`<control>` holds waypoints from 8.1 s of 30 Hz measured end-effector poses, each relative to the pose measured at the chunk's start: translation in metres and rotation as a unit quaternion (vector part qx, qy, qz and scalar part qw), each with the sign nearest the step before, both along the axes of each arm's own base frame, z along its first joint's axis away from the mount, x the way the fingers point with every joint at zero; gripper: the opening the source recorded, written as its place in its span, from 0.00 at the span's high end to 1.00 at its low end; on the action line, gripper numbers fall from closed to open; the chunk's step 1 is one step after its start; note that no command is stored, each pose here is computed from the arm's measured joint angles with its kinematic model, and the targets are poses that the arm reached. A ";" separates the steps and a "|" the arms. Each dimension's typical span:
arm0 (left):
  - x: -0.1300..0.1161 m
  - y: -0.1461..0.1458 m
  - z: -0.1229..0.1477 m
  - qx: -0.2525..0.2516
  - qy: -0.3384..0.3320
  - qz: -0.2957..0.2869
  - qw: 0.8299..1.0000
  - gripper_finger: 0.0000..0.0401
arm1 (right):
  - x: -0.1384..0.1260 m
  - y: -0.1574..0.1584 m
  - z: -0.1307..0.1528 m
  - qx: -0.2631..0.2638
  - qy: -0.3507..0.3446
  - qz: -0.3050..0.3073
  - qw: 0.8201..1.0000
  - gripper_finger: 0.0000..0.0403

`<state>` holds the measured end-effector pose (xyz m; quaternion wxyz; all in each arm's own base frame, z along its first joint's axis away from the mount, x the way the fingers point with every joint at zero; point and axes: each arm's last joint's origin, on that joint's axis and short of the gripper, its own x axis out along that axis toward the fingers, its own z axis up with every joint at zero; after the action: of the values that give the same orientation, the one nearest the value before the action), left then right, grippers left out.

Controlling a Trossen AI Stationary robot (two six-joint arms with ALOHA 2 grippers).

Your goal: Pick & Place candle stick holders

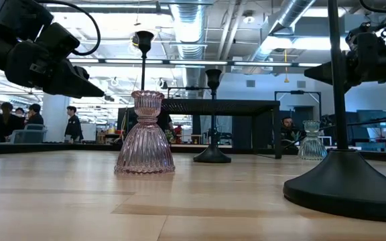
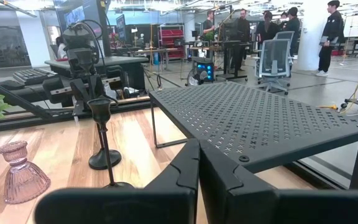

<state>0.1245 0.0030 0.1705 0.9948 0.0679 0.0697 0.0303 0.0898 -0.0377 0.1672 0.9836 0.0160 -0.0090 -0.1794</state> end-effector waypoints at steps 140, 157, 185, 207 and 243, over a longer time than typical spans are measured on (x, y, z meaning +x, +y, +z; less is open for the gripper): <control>0.065 0.005 0.033 -0.077 -0.068 0.073 0.992 0.96 | 0.000 0.000 0.004 -0.040 -0.005 -0.002 0.999 1.00; 0.068 0.016 0.153 -0.052 -0.107 0.094 0.988 0.96 | 0.000 0.000 0.004 -0.041 -0.008 -0.002 0.999 1.00; 0.106 0.183 0.198 -0.068 -0.115 0.207 0.969 0.96 | 0.000 0.000 0.005 -0.044 -0.012 -0.002 0.999 1.00; 0.112 0.206 0.184 -0.047 -0.114 0.242 0.962 0.96 | 0.000 0.000 0.005 -0.044 -0.012 -0.003 0.999 1.00; 0.115 0.201 0.174 -0.038 -0.093 0.248 0.964 0.64 | 0.000 0.000 0.005 -0.043 -0.013 -0.003 0.999 1.00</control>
<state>0.2392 0.2043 0.3444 0.9601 0.0072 -0.0076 0.2793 0.0896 -0.0378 0.1725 0.9827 -0.0241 -0.0295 -0.1814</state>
